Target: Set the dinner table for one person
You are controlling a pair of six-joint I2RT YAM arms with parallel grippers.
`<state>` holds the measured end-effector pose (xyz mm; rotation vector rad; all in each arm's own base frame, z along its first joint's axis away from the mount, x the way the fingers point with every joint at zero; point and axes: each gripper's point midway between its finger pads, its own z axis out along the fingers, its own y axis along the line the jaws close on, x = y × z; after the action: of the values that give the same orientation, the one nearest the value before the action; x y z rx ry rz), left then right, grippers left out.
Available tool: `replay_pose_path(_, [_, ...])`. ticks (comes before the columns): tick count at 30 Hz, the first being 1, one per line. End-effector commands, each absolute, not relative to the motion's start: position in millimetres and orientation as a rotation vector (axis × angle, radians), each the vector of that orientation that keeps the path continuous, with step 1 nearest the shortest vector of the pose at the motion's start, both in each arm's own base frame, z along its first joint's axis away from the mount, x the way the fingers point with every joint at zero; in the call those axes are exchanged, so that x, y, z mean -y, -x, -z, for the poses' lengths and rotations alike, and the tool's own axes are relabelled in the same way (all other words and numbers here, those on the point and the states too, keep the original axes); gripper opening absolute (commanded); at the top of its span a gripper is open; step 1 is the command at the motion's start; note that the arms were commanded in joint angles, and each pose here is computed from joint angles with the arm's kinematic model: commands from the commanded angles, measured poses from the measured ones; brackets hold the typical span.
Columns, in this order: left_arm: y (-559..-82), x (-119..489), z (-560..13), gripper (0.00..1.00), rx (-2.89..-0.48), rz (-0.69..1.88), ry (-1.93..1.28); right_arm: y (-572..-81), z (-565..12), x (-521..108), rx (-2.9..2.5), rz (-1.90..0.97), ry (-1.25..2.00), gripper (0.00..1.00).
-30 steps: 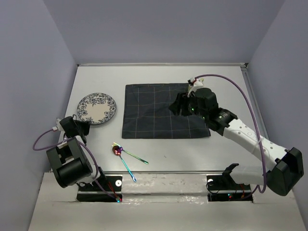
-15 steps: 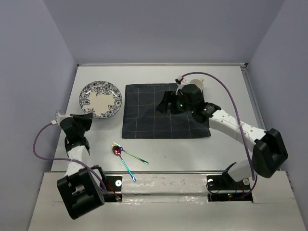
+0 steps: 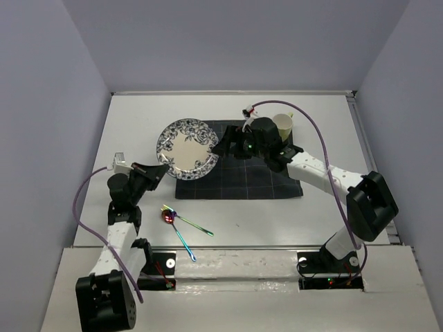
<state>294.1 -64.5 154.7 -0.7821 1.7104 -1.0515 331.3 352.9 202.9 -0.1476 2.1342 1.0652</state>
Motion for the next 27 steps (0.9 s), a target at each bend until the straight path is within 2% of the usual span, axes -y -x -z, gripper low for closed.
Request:
replay_pose_path(1, [-280, 99, -220, 0.00, -1.557, 1.265, 0.539, -340, -219, -360, -2.059, -1.095, 0.127, 0.84])
replay_pose_path(3, [-272, 107, -217, 0.00, -1.579, 1.299, 0.506, -341, -213, -355, -2.068, -1.069, 0.090, 0.80])
replay_pose_path(4, [-270, 110, -216, 0.00, -1.587, 1.308, 0.496, -340, -213, -353, -2.065, -1.069, 0.077, 0.70])
replay_pose_path(7, [-262, 119, -213, 0.00, -1.623, 1.343, 0.427, -333, -201, -346, -2.071, -1.087, 0.028, 0.51])
replay_pose_path(8, [-262, 120, -213, 0.00, -1.625, 1.345, 0.426, -333, -202, -346, -2.070, -1.093, 0.020, 0.41])
replay_pose_path(9, [-259, 123, -212, 0.00, -1.638, 1.349, 0.396, -330, -197, -342, -2.077, -1.087, 0.003, 0.15])
replay_pose_path(10, [-259, 124, -210, 0.00, -1.645, 1.345, 0.386, -327, -195, -339, -2.082, -1.088, -0.018, 0.01])
replay_pose_path(13, [-262, 123, -195, 0.02, -1.727, 1.275, 0.348, -316, -192, -323, -2.050, -1.115, -0.134, 0.00])
replay_pose_path(14, [-263, 121, -192, 0.09, -1.739, 1.244, 0.343, -314, -191, -319, -2.042, -1.117, -0.158, 0.00])
replay_pose_path(15, [-265, 119, -193, 0.18, -1.747, 1.213, 0.328, -315, -189, -314, -2.033, -1.102, -0.189, 0.00])
replay_pose_path(16, [-265, 116, -182, 0.32, -1.791, 1.148, 0.307, -312, -186, -307, -2.032, -1.090, -0.211, 0.00])
replay_pose_path(17, [-265, 114, -183, 0.39, -1.798, 1.102, 0.286, -311, -185, -304, -2.030, -1.087, -0.242, 0.00])
replay_pose_path(18, [-270, 106, -182, 0.53, -1.823, 0.998, 0.270, -315, -180, -294, -2.031, -1.063, -0.288, 0.00])
replay_pose_path(20, [-272, 103, -205, 0.66, -1.780, 0.942, 0.229, -320, -187, -283, -1.991, -1.053, -0.363, 0.00])
replay_pose_path(21, [-272, 103, -212, 0.88, -1.769, 0.921, 0.212, -320, -189, -280, -1.977, -1.051, -0.382, 0.00])
replay_pose_path(24, [-267, 97, -228, 0.99, -1.786, 0.805, 0.151, -329, -200, -267, -1.923, -1.038, -0.446, 0.00])
replay_pose_path(27, [-266, 108, -248, 0.99, -1.774, 0.741, 0.042, -340, -203, -264, -1.904, -1.022, -0.487, 0.00])
